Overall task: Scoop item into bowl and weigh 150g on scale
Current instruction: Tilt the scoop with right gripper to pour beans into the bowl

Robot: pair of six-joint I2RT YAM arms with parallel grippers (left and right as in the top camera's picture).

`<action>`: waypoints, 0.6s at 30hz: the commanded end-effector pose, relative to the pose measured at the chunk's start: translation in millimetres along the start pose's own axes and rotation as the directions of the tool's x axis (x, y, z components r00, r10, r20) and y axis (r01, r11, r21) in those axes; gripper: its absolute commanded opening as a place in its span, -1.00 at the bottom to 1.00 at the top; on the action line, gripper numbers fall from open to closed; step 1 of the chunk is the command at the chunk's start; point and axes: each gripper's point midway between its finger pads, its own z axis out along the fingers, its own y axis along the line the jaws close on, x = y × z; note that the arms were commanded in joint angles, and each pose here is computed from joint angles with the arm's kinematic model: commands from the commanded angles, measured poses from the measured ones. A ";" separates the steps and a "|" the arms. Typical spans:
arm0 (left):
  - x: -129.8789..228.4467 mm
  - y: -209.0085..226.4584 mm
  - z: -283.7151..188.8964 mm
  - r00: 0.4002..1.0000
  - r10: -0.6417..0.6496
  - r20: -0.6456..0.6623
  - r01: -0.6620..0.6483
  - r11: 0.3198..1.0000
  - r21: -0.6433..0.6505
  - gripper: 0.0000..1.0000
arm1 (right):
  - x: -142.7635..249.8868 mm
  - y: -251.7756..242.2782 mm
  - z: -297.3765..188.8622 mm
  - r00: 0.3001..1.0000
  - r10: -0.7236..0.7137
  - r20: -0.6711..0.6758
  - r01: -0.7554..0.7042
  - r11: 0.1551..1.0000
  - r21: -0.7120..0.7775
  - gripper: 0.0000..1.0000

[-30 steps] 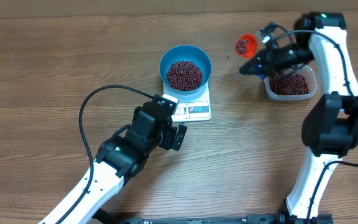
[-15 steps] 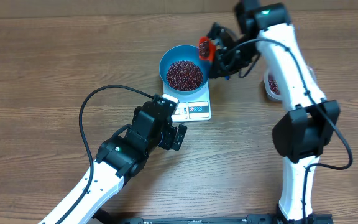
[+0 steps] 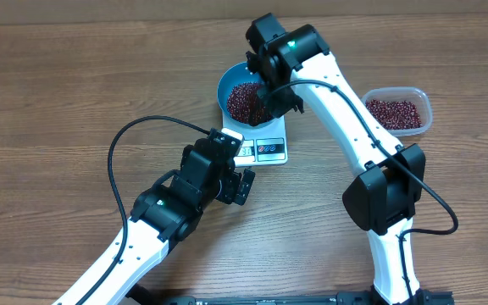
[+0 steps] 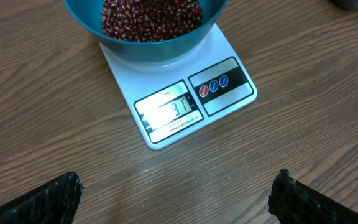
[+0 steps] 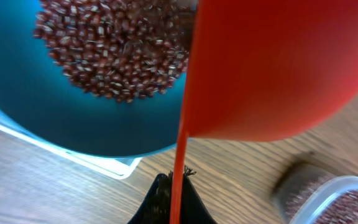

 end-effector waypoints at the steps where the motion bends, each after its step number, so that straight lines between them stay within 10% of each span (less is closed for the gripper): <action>1: -1.8 3.9 0.7 1.000 0.007 0.002 -0.007 1.000 -0.016 0.99 | -4.9 -20.0 -24.9 0.998 0.028 0.057 -0.034 0.994 0.107 -0.93; 18: -1.8 3.9 0.8 1.000 0.007 0.001 -0.007 1.000 -0.017 0.98 | -4.9 -7.9 -27.5 0.992 0.092 0.087 -0.078 0.985 -0.152 -0.92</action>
